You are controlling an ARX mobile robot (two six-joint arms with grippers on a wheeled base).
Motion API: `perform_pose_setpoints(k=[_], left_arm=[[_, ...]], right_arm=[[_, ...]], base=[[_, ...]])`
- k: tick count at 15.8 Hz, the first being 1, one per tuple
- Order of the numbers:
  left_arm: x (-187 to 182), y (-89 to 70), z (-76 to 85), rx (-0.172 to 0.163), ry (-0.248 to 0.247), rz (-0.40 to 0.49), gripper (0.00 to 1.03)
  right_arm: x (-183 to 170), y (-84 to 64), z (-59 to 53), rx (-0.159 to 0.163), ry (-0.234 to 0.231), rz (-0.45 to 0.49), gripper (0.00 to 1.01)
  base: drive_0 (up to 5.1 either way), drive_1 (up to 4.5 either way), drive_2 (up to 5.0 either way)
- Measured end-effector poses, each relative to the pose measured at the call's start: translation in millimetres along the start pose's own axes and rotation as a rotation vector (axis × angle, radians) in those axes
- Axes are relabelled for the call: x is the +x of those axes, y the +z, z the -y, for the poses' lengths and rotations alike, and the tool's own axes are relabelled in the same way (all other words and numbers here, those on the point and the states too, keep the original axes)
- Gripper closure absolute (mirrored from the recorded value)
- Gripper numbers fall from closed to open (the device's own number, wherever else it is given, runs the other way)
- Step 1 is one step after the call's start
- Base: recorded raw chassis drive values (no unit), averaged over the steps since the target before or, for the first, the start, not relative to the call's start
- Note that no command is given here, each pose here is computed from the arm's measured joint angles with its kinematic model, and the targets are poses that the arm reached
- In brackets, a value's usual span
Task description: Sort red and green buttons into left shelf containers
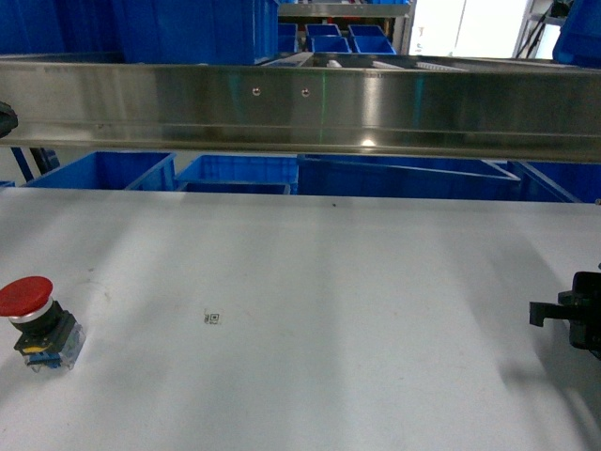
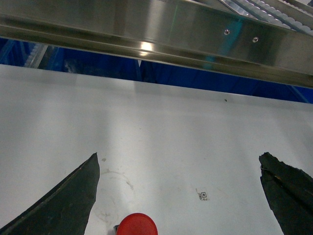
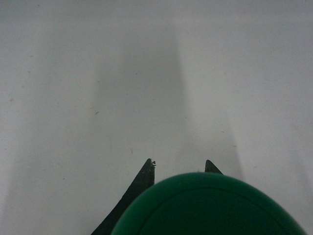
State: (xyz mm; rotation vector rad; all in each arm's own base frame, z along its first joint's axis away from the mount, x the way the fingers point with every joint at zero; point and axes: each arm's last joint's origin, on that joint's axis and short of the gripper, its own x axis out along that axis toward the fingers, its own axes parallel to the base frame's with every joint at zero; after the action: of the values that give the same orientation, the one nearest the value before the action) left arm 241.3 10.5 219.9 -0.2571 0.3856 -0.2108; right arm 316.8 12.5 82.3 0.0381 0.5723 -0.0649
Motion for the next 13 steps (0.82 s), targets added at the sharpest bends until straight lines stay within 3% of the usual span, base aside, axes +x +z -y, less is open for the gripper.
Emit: perform_pose_setpoints(k=[2,3,6,7,9,11,13], left_arm=[[0.0,0.0,0.0,0.0,0.0,0.0,0.05],[0.0,0.0,0.0,0.0,0.0,0.0,0.05],[0.0,0.0,0.0,0.0,0.0,0.0,0.05],[0.0,0.0,0.0,0.0,0.0,0.0,0.05],[0.0,0.0,0.0,0.0,0.0,0.0,0.05],[12.5,-6.9,-0.3,-0.037,-0.046,-0.096,0.05],[39.8,-34.0,-6.6,-0.046,-0.027,-0.219,0.05]], right_arm=[[-14.3,3.5,-0.7,-0.018,0.013,0.04,0.76],[-28.8,6.8,0.0,-0.043,0.029,0.079,0.76],[-92.6,17.2,2.5,-0.061,0.13,0.14,0.76],[-122.6,29.3,2.4,-0.071,0.181,0.206,0.76],[-162.1,56.9,2.3,-0.077,0.21,0.423,0.76],[-160.3,56.4,2.2,-0.077,0.211,0.405,0.76],[-155.3,49.0,2.4,-0.078,0.21,0.364,0.76]], base=[[0.0,0.0,0.0],[0.0,0.0,0.0],[0.0,0.0,0.0],[0.0,0.0,0.0],[0.0,0.0,0.0],[0.0,0.0,0.0],[0.0,0.0,0.0]])
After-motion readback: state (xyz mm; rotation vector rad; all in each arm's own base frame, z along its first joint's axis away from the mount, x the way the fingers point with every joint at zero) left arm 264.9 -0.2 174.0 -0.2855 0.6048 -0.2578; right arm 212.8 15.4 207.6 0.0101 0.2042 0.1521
